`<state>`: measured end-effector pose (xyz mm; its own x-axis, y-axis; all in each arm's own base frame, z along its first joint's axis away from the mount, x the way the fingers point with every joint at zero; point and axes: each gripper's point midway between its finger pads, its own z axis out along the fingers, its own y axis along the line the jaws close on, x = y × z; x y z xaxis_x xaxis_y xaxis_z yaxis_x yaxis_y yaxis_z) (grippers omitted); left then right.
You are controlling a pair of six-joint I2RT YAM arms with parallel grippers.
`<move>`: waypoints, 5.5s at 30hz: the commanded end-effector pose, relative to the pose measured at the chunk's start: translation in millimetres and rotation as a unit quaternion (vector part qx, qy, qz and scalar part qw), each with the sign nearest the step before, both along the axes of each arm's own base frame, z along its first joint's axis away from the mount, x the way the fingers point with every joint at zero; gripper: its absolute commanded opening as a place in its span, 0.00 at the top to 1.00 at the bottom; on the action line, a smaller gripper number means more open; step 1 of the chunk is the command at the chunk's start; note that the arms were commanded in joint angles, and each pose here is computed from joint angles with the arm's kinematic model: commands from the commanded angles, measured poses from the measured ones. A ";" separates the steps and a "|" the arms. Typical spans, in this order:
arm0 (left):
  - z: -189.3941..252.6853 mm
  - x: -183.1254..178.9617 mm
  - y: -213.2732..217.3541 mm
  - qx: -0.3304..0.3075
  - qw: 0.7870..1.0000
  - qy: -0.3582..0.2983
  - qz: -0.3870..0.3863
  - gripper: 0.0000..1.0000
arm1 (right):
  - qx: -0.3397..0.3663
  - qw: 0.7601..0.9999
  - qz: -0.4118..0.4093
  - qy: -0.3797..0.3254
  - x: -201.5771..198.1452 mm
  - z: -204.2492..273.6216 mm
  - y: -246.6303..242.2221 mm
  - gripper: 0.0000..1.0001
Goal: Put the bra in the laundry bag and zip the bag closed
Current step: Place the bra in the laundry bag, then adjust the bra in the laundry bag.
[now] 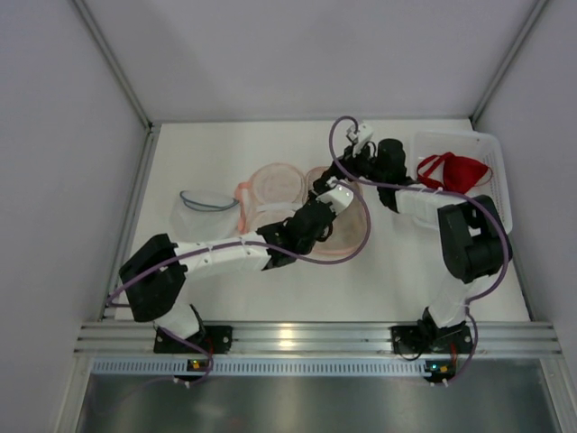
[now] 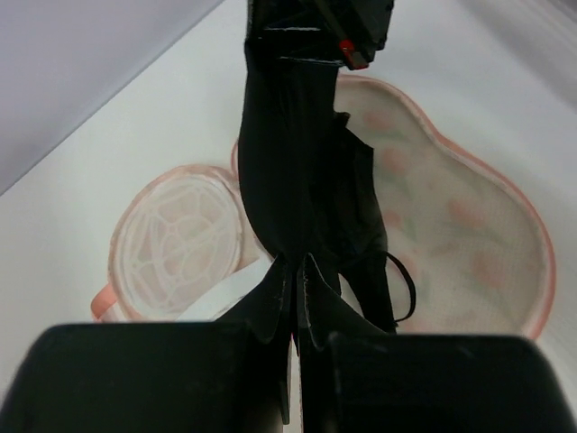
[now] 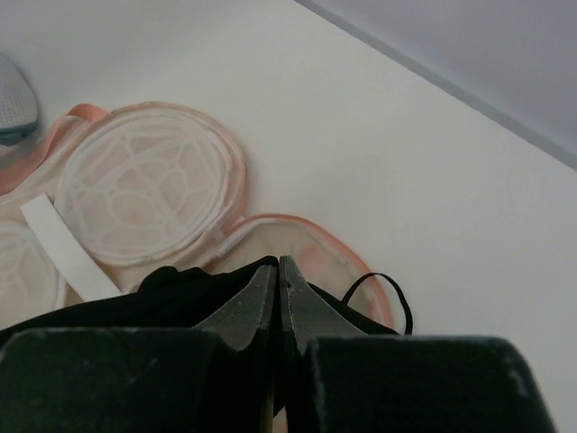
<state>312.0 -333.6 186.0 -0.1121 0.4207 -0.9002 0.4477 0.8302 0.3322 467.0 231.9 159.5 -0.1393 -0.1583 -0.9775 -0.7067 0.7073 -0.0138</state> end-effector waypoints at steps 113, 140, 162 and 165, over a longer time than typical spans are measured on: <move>44.9 -11.1 -15.5 -0.230 0.936 0.197 -0.182 0.02 | 0.168 0.929 -0.156 0.290 -71.7 -18.2 -61.2 0.26; -113.4 106.6 -44.3 -0.343 0.865 0.360 0.059 0.59 | 0.122 0.921 -0.291 0.230 -73.7 -2.6 -119.3 0.30; -79.8 116.8 0.0 -0.250 0.929 0.274 -0.004 1.00 | 0.136 0.916 -0.280 0.252 -78.4 -18.2 -114.4 0.30; -94.2 118.3 3.3 -0.238 0.929 0.282 0.008 1.00 | 0.138 0.917 -0.274 0.256 -78.9 -19.3 -112.0 0.31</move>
<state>428.6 -331.9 93.7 -0.6459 -0.0493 -0.7618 0.3946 0.8327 -0.3885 382.3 117.9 130.9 -0.6051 0.2988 -0.7379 -0.0832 0.8981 0.4319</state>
